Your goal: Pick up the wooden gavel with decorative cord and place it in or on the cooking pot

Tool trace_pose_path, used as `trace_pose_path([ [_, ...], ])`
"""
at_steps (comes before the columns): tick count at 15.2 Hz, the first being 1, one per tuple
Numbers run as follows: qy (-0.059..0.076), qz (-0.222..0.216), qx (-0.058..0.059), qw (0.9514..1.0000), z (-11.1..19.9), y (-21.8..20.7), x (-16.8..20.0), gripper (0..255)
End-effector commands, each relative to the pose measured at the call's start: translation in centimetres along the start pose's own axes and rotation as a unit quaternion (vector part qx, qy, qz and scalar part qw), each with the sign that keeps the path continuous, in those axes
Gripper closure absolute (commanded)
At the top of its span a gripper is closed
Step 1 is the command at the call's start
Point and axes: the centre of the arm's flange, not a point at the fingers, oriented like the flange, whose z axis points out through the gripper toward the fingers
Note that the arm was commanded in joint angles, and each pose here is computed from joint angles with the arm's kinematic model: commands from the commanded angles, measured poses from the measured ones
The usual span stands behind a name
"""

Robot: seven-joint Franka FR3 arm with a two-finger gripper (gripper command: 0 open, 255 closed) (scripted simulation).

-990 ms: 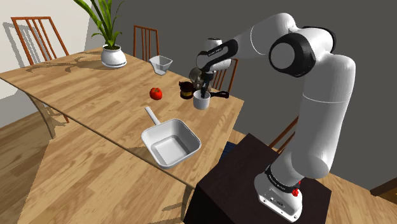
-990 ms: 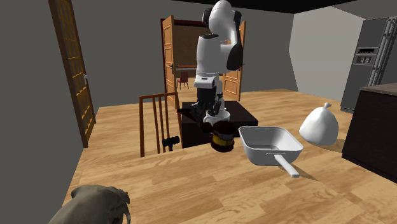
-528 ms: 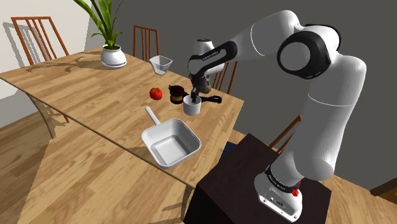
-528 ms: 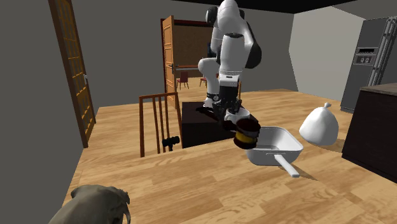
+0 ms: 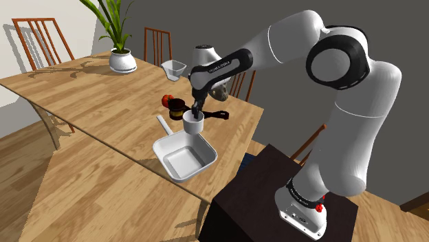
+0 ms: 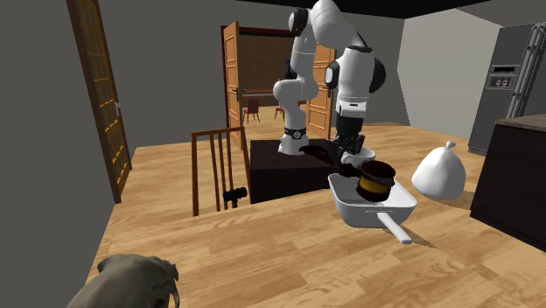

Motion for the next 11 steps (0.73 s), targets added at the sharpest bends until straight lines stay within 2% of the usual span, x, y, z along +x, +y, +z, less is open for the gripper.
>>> trace_pose_path([
  [1,0.001,0.001,0.000,1.0000,-0.1,-2.3,1.2,255],
  [8,0.001,0.001,0.000,1.0000,-0.4,-11.4,5.1,255],
  [11,0.001,0.001,0.000,1.0000,1.2,-11.4,5.1,255],
])
